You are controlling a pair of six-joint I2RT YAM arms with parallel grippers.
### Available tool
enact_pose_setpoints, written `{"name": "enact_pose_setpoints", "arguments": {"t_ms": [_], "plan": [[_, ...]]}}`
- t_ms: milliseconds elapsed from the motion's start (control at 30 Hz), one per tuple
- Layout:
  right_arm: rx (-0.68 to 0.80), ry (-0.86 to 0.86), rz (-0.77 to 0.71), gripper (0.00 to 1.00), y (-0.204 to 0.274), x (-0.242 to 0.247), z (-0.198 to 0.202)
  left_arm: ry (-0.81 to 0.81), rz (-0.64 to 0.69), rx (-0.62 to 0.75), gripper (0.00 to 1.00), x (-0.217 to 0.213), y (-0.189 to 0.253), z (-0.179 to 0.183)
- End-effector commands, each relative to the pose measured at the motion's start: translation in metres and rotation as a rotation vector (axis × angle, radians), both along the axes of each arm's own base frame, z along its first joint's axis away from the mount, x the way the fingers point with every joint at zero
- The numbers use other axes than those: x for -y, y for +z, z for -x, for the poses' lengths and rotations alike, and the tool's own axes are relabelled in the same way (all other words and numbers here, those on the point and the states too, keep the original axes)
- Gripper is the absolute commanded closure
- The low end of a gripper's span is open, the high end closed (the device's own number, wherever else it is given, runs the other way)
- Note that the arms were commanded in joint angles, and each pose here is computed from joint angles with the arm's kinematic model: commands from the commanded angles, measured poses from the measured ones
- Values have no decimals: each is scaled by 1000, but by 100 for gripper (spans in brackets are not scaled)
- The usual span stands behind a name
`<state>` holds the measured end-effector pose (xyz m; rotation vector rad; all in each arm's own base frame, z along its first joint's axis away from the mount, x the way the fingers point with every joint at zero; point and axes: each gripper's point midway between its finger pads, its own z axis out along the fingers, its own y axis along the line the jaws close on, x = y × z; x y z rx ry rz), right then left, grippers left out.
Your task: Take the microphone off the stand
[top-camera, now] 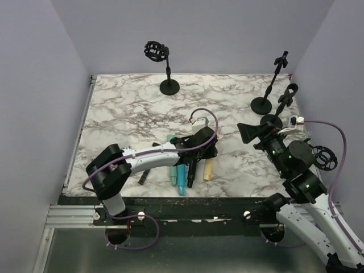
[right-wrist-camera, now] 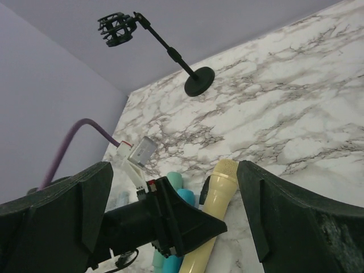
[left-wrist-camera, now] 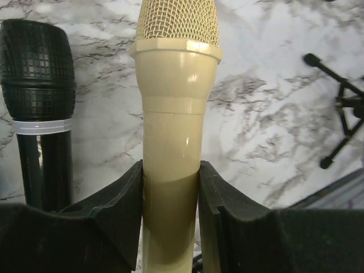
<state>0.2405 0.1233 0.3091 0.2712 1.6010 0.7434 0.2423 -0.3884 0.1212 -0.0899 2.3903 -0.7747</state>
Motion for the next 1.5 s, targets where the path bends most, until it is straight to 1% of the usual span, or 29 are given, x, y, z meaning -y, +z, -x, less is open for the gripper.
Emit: {"name": "enact_pose_setpoints", "arguments": {"t_ms": [0, 133, 400, 533, 567, 667, 733, 867, 967, 1067, 1100, 1200, 1367, 1467], "plan": [[-51, -50, 55, 0, -20, 10, -2, 47, -134, 13, 100, -9, -32, -9], [-61, -55, 68, 0, -28, 11, -3, 10, -180, 50, 100, -7, -51, -7], [-113, -23, 92, 0, -50, 2, -8, -25, -206, 9, 100, -12, -81, 7], [-145, 5, 90, 1, -60, -5, -9, -40, -218, -9, 99, -13, -87, 10], [-153, 10, 89, 0, -63, -7, -9, -38, -216, -15, 97, -14, -88, 11], [-165, 16, 89, 0, -69, -8, -9, -51, -206, -38, 84, -10, -95, 13], [-170, 15, 90, 0, -72, -8, -9, -52, -217, -51, 78, -12, -96, 13], [-181, 16, 94, 0, -76, -8, -8, -54, -193, -51, 71, -11, -95, 15], [-186, 12, 99, 0, -79, -7, -8, -68, -199, -50, 62, -12, -91, 15], [-188, 13, 99, 0, -78, -7, -7, -81, -167, -38, 56, -11, -87, 17], [-188, 15, 99, 0, -78, -7, -7, -84, -153, -36, 52, -10, -85, 18], [-184, 16, 96, 0, -76, -7, -7, -88, -161, -27, 47, -11, -82, 17], [-186, 13, 98, 0, -77, -7, -7, -107, -149, -13, 43, -11, -75, 22], [-189, 11, 101, 0, -78, -7, -8, -113, -133, 12, 42, -12, -62, 22]]}}
